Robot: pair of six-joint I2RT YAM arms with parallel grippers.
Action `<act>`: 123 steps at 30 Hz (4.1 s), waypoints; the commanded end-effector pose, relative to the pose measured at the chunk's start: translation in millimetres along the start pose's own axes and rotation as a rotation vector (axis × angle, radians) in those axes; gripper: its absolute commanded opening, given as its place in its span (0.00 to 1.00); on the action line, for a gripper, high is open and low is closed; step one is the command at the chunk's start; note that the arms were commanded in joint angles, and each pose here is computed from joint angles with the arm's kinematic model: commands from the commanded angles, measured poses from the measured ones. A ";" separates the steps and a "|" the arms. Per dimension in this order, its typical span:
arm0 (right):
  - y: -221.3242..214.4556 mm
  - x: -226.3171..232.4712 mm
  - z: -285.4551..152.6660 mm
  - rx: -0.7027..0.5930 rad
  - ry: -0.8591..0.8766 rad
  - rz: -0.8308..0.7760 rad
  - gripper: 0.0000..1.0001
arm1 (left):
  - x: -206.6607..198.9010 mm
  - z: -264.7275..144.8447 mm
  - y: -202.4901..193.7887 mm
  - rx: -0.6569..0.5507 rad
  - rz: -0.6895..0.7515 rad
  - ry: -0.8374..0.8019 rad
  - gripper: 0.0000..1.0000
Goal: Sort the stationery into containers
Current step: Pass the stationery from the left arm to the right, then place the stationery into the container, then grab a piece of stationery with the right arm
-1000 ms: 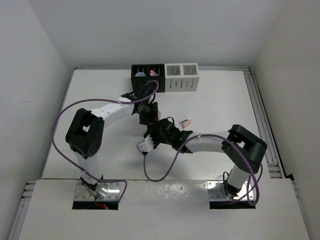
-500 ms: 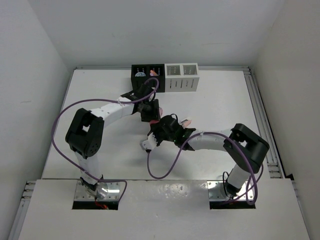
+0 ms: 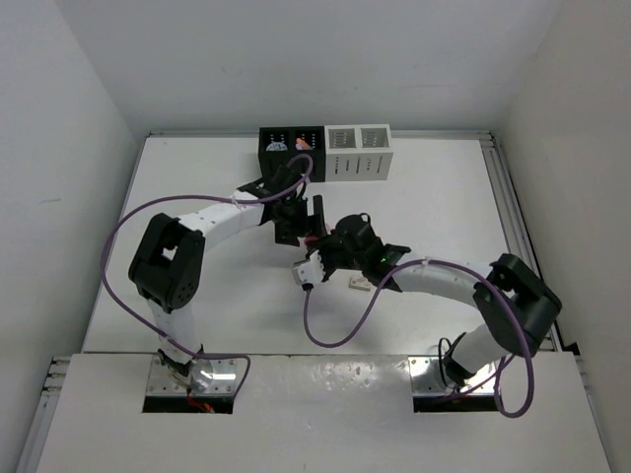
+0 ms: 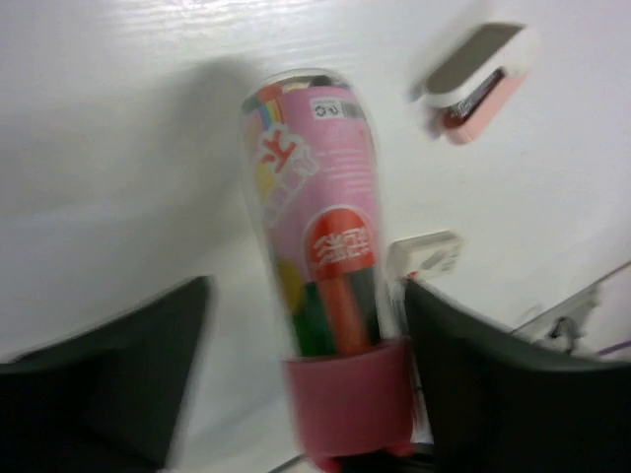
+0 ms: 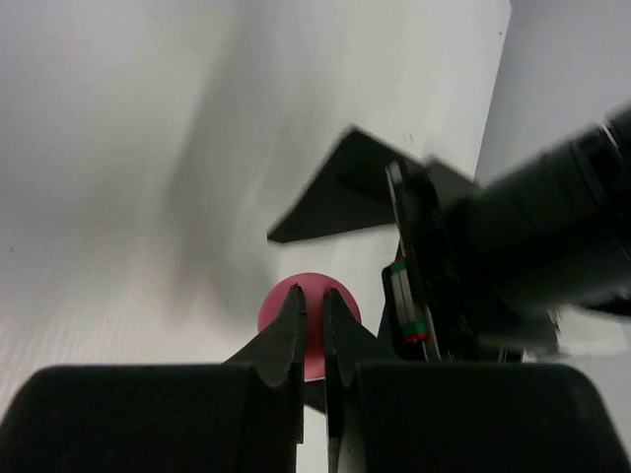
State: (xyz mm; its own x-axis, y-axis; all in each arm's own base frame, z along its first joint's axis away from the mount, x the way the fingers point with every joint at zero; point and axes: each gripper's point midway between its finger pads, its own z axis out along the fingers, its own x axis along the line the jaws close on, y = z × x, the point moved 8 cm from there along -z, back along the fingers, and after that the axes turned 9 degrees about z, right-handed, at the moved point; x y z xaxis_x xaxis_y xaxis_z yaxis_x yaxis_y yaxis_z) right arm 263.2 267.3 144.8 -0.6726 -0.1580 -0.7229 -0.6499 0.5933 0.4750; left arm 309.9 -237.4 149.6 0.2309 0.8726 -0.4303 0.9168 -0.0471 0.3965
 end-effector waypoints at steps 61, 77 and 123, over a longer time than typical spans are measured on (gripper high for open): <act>-192.5 -267.4 -36.8 -0.177 -0.740 1.279 0.09 | 163.9 -78.1 24.0 -0.209 -0.048 0.180 1.00; -119.9 -235.9 -104.5 -0.109 -0.540 1.331 0.51 | 151.5 -89.8 36.8 -0.241 0.080 0.100 0.99; -61.0 63.8 -85.9 0.342 0.213 1.200 0.79 | 152.3 -95.7 31.5 -0.273 0.052 0.084 0.94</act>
State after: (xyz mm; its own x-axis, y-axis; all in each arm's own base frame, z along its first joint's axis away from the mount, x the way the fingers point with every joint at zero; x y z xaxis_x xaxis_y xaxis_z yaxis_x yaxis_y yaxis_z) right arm 243.3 153.7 124.5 -0.7896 0.5887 0.1731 0.5509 0.5559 0.6224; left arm 333.8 -57.4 156.0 0.2032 0.9260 -0.3181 0.8142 0.0207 0.5803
